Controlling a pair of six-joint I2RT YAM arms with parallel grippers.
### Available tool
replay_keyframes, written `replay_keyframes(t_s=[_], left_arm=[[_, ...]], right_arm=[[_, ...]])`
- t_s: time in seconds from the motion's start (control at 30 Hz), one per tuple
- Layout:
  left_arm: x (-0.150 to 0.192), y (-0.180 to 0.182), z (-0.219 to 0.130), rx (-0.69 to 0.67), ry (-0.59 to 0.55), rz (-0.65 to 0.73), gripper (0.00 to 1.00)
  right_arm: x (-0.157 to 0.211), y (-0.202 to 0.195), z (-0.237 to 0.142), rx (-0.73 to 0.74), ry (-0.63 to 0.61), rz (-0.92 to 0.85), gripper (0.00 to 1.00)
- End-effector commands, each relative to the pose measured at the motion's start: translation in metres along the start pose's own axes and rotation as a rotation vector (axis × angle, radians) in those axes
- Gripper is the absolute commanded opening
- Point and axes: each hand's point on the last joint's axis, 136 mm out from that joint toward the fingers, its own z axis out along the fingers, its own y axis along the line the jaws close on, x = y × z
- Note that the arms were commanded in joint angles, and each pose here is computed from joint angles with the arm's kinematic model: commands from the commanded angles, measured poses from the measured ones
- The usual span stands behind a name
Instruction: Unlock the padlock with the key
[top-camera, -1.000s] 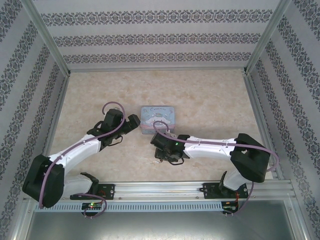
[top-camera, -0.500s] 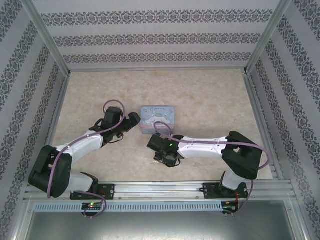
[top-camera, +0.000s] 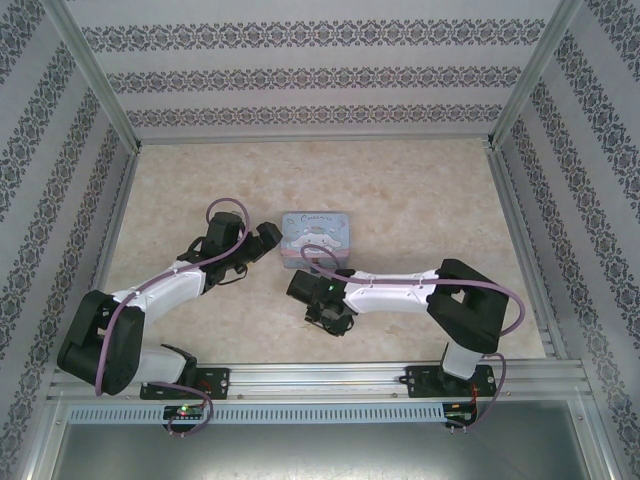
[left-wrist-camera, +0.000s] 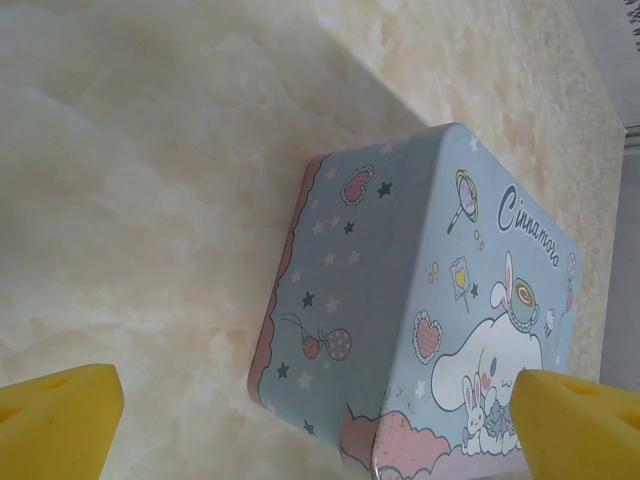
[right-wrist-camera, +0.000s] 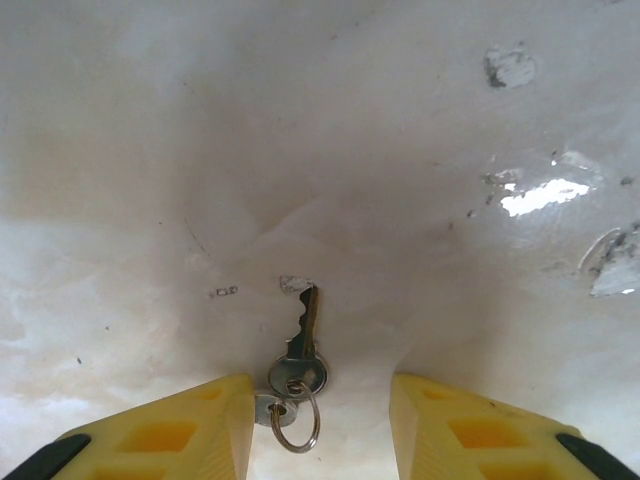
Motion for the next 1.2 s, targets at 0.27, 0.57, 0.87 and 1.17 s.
replay_keyframes(t_s=[0.27,0.57,0.87,1.17], left_arm=[[0.0,0.005,0.01,0.02,0.017,-0.023,0.99],[0.003,0.008,0.011,0.009,0.033,-0.022,0.99],[0.002,0.009,0.006,-0.003,0.028,-0.003,0.99],[0.0,-0.007,-0.001,0.056,0.039,0.027,0.99]], right_arm=[[-0.004,0.006,0.017,0.019,0.028,0.034,0.31],[-0.007,0.009,0.025,0.011,0.024,0.015,0.15],[-0.022,0.013,0.021,-0.041,-0.027,-0.093,0.0],[-0.046,0.01,-0.017,-0.161,-0.131,-0.181,0.0]])
